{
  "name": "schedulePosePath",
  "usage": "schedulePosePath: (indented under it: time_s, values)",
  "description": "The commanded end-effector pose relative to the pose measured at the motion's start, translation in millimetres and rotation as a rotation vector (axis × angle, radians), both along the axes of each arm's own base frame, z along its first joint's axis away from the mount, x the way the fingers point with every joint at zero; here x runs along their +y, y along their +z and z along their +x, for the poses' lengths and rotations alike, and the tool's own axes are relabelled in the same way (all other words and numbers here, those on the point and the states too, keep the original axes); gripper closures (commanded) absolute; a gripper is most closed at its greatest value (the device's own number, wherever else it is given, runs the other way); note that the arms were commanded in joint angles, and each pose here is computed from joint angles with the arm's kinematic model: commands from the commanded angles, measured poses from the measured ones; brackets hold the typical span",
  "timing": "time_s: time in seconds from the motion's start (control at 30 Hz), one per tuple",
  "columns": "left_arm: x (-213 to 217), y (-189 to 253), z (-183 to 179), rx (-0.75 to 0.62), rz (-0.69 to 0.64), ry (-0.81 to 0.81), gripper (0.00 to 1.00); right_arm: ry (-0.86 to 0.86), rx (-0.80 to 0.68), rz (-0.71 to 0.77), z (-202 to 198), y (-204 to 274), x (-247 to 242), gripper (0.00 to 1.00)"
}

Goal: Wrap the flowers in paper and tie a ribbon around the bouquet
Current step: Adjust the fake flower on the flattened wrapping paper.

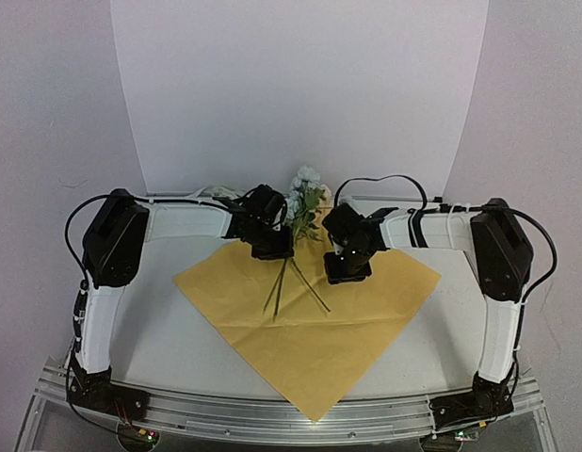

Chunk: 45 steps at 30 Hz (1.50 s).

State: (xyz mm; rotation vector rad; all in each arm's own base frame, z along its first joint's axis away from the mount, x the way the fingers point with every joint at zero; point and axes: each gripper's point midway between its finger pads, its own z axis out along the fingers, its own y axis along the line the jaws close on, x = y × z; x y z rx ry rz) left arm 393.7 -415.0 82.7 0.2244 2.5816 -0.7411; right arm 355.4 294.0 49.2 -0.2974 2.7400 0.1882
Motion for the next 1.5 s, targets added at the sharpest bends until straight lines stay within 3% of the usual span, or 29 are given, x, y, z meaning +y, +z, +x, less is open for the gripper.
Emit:
schedulePosePath:
  time_s: [0.0, 0.23, 0.73, 1.03, 1.27, 1.47]
  values:
    - [-15, 74, 5, -0.129, -0.179, -0.042, 1.0, 0.024, -0.075, 0.118, -1, 49, 16, 0.56]
    - [-18, 84, 1, -0.146, -0.207, -0.076, 1.0, 0.112, -0.067, 0.18, -10, 56, 45, 0.49]
    - [-20, 87, -1, -0.147, -0.227, -0.083, 1.0, 0.128, -0.023, 0.225, -16, 48, 64, 0.51]
    - [-21, 92, 2, -0.141, -0.265, -0.052, 1.0, 0.129, 0.012, 0.222, -23, 36, 66, 0.74]
    - [-13, 100, 8, -0.12, -0.37, 0.0, 0.99, 0.091, -0.001, 0.191, -25, 33, 55, 0.99]
    - [-10, 104, 12, -0.115, -0.433, 0.021, 0.92, 0.038, -0.06, 0.143, -25, 40, 37, 1.0]
